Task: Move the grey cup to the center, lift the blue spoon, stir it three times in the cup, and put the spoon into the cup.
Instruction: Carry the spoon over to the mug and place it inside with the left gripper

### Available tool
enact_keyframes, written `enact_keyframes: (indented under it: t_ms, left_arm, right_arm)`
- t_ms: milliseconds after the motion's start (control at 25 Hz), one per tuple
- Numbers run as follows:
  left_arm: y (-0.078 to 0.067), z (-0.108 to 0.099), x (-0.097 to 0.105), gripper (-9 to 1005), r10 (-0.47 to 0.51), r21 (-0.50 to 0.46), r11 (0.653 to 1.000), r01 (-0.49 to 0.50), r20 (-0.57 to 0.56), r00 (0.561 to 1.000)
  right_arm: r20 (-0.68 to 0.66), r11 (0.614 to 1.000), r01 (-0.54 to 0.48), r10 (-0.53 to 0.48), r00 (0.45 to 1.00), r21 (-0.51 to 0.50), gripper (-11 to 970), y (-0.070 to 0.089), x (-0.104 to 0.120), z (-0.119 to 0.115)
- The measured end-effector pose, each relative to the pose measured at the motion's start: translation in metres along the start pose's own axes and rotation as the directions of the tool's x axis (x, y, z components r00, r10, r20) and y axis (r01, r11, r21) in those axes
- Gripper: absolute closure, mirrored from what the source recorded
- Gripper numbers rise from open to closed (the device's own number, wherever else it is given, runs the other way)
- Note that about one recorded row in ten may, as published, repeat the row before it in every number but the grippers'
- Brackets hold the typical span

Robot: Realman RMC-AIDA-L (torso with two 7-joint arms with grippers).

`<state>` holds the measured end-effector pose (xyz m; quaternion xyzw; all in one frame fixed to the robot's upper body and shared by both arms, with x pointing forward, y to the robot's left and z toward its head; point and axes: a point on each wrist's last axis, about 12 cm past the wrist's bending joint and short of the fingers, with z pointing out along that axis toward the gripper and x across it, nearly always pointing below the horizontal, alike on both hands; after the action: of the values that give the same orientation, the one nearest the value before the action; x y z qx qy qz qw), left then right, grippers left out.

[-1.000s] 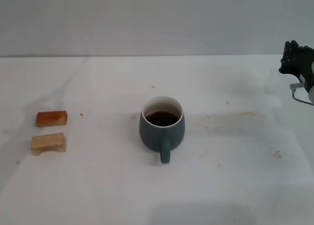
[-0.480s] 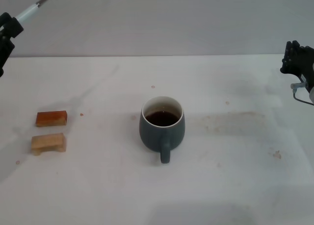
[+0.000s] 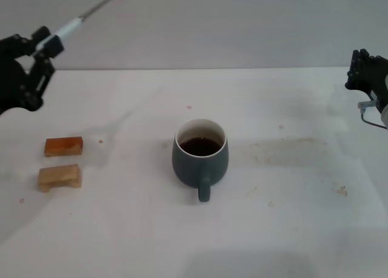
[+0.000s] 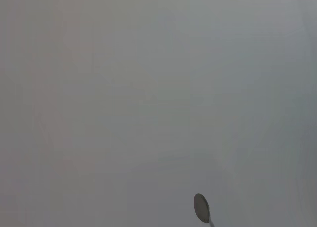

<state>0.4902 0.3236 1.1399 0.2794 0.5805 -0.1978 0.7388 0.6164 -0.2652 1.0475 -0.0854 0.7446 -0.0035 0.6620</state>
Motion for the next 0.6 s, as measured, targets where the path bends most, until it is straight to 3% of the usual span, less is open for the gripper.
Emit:
enact_keyframes:
  t_ms: [200,320,400,600]
  left_arm:
    - [-0.013,0.015,-0.001,822,0.101,0.021,0.995,-0.099,-0.083,0.991]
    - [-0.013,0.015,-0.001,822,0.101,0.021,0.995,-0.099,-0.083,0.991]
    - [-0.014,0.022,-0.004,821,0.144,0.039,0.989,-0.139,-0.160,0.977]
    - [-0.015,0.025,-0.008,820,0.160,0.061,0.987,-0.150,-0.216,0.963]
  right_arm:
    - [-0.006,1.000,-0.001,0.001,1.000,0.000,885,0.000,0.000,0.000]
    - [-0.005,1.000,-0.001,0.001,1.000,-0.001,886,0.000,0.000,0.001]
    - [-0.007,1.000,-0.001,0.001,1.000,-0.002,886,0.001,-0.001,0.002]
    - [-0.009,1.000,-0.008,0.008,1.000,0.000,886,0.001,-0.002,0.003]
